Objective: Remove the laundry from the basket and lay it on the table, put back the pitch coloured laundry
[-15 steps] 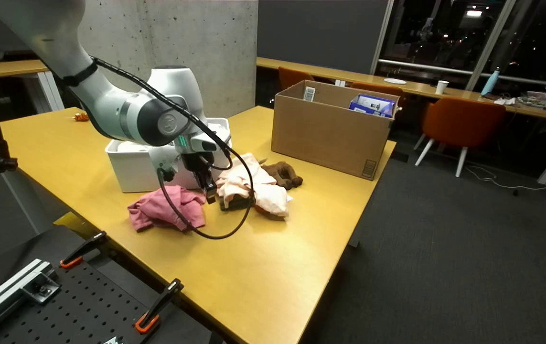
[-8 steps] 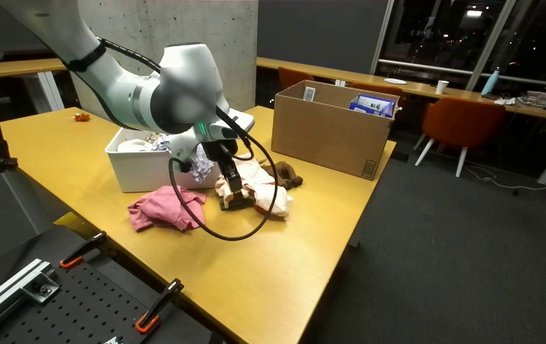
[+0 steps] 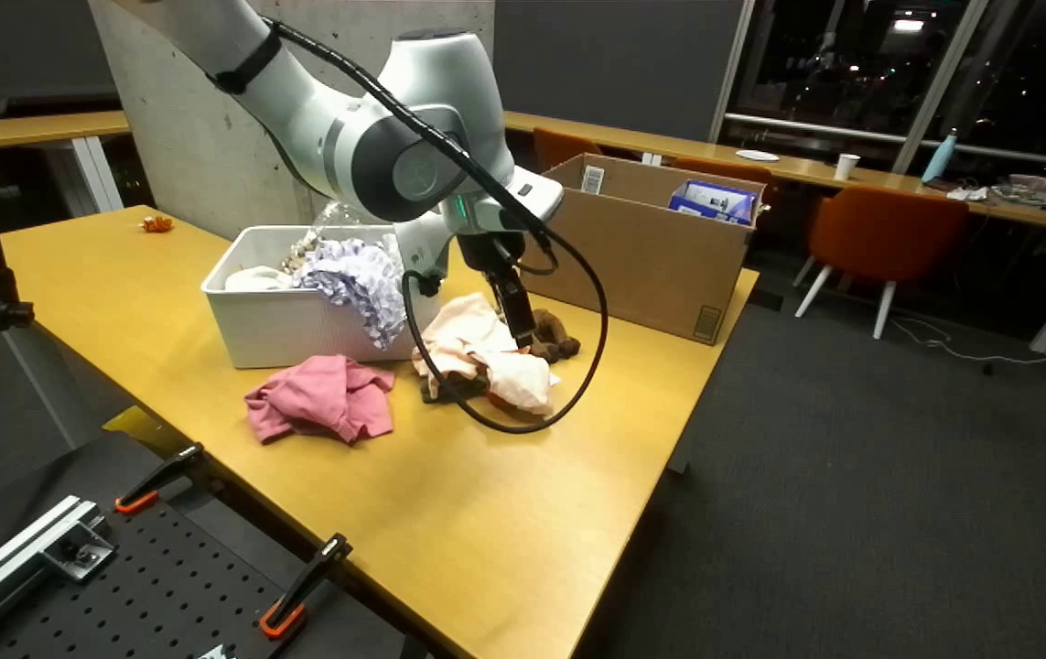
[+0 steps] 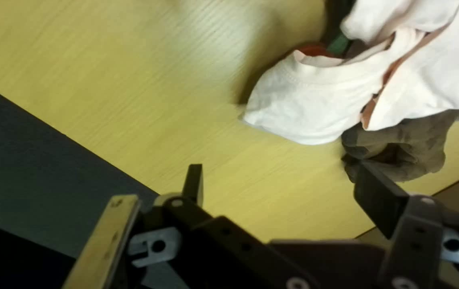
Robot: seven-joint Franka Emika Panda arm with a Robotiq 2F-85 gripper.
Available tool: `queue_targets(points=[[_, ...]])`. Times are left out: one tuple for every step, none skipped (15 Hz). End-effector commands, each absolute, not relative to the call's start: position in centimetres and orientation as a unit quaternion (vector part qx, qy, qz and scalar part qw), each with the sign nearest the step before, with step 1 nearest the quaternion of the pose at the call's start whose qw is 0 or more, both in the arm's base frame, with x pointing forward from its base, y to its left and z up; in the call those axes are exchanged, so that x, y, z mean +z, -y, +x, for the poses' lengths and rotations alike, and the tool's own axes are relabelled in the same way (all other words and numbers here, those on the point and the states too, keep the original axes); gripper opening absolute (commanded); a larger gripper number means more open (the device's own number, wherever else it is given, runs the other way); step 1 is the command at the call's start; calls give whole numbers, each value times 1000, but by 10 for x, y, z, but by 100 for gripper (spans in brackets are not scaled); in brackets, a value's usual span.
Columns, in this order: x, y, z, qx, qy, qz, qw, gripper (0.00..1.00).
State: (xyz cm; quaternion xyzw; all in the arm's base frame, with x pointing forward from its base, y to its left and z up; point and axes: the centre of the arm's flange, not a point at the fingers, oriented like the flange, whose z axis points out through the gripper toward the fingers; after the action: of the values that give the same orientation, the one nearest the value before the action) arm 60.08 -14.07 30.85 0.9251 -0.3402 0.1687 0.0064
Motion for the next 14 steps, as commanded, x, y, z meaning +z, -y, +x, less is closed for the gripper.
queue_targets(points=[[297,157,646,172,338,924,-41,100],[293,157,659,167,337,925,-56,100],[290,154,667,161,335,926,-69,100],[285,152,678,152,335,926,-84,100],[280,151,686,139,334,927,-100,100],[273,146,695,121,332,928,-118,100],[269,142,701,105,329,928,-137,100],[264,135,705,89,326,929,-150,100],[256,128,710,70,321,930,-163,100],[250,122,712,55,318,930,-172,100],[241,118,715,38,318,931,-178,100],[232,115,717,23,316,930,-184,100],[222,113,718,7,316,929,-192,100],[211,109,719,-9,317,929,-192,100]])
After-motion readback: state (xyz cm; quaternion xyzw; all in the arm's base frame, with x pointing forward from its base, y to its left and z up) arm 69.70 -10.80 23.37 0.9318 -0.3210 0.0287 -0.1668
